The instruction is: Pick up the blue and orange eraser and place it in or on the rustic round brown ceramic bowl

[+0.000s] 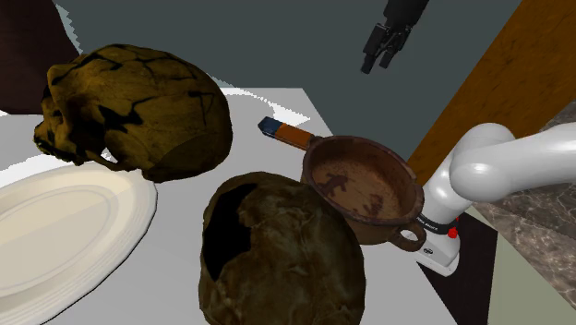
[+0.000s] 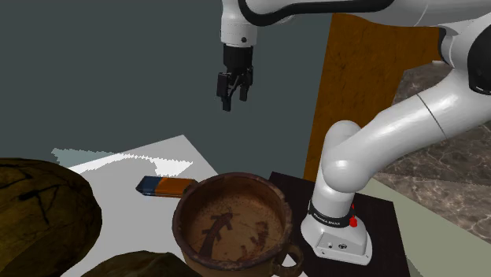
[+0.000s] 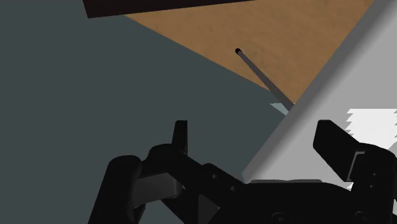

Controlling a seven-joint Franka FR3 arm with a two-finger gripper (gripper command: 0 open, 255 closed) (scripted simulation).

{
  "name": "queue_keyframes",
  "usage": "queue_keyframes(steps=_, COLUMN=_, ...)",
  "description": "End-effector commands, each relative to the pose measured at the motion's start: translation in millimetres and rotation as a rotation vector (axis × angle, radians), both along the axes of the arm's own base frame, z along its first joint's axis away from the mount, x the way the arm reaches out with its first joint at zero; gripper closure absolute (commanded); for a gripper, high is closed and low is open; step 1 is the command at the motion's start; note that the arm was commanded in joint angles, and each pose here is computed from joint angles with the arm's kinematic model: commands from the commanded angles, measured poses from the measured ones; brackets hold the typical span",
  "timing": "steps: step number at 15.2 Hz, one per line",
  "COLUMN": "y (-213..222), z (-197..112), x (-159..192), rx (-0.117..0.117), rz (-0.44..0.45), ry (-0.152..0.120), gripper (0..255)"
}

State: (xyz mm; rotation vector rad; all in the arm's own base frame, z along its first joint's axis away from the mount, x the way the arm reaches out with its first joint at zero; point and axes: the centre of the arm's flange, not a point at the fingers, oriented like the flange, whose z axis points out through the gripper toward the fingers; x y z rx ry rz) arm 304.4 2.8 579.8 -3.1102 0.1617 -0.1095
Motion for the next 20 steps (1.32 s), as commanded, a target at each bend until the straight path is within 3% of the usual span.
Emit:
queue_keyframes(steps=1, y=0.0, z=0.0, x=0.0, rx=0.0, rz=0.0, ry=0.0, gripper=0)
queue_keyframes(steps=20, y=241.7, z=-60.6, x=53.5, rx=-0.031, rz=0.236, ry=0.053, gripper=0)
